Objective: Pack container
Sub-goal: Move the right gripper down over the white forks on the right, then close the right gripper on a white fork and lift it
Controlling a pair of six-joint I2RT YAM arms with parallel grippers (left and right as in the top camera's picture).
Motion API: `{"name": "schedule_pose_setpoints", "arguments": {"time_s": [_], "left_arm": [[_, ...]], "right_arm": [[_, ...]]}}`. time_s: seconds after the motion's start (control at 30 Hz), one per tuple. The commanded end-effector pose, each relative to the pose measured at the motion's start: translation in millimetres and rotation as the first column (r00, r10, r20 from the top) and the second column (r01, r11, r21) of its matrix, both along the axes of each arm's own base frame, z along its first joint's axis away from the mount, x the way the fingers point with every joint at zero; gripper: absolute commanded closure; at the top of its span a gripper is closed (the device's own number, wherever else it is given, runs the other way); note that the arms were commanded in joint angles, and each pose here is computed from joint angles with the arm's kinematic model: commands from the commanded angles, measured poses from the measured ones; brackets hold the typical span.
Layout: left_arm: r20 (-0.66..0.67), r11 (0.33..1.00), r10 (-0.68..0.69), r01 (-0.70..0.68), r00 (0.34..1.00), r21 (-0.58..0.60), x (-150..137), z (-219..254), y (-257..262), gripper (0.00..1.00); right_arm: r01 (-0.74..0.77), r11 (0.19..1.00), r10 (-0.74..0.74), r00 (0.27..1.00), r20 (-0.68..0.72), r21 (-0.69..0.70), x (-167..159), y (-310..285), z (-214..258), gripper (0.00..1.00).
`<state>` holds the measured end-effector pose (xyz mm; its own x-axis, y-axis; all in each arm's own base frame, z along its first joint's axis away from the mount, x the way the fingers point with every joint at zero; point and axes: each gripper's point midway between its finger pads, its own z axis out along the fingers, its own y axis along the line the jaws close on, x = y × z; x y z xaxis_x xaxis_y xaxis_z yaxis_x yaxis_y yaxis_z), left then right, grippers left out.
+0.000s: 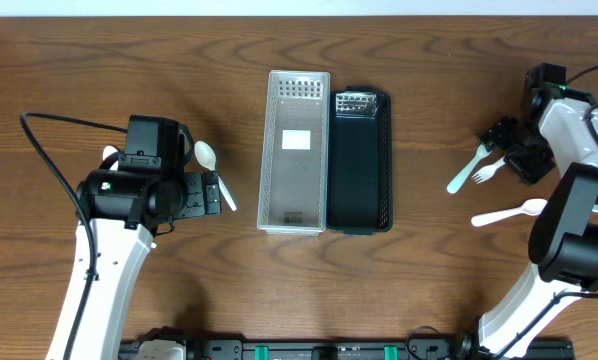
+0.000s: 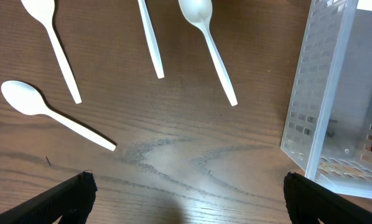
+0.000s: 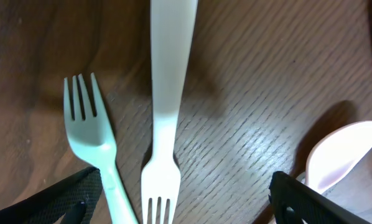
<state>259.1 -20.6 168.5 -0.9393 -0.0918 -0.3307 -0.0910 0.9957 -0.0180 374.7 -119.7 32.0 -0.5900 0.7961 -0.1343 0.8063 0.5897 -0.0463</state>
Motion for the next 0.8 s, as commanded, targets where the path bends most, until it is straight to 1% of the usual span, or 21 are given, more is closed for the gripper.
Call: {"name": "schedule_pose_setpoints", "arguments": {"time_s": [0.0, 0.43, 0.6, 0.63, 0.67, 0.77], "left_arm": [[0.008, 1.0, -0.002, 0.002, 1.0, -0.008, 2.8, 3.7, -1.9, 0.02], [0.007, 1.0, -0.002, 0.002, 1.0, -0.008, 2.7, 3.6, -1.9, 0.02], [0.007, 1.0, -0.003, 0.003, 1.0, -0.007, 2.7, 3.6, -1.9, 0.02], [0.007, 1.0, -0.002, 0.002, 1.0, -0.008, 2.7, 3.6, -1.9, 0.02], [0.007, 1.0, -0.002, 0.002, 1.0, -0.008, 2.7, 3.6, -1.9, 0.02], [0.008, 1.0, -0.002, 0.002, 1.0, -0.008, 2.8, 3.6, -1.9, 0.02]], "right_arm": [[0.041, 0.999, -0.041, 0.999, -0.007, -0.003, -1.0, -6.5, -4.9, 0.1], [0.045, 0.999, -0.045, 0.997, -0.062, 0.01, -4.8, -7.0, -31.4, 0.09], [0.049, 0.999, -0.048, 0.996, -0.074, 0.01, -6.2, -8.4, -37.3, 0.11], [0.049, 0.999, -0.048, 0.996, -0.077, 0.01, -6.5, -8.5, -38.1, 0.13], [0.049, 0.999, -0.048, 0.996, -0.078, 0.011, -6.7, -8.3, -38.9, 0.17], [0.049, 0.999, -0.048, 0.996, -0.079, 0.011, -6.9, -8.3, -39.0, 0.35]]}}
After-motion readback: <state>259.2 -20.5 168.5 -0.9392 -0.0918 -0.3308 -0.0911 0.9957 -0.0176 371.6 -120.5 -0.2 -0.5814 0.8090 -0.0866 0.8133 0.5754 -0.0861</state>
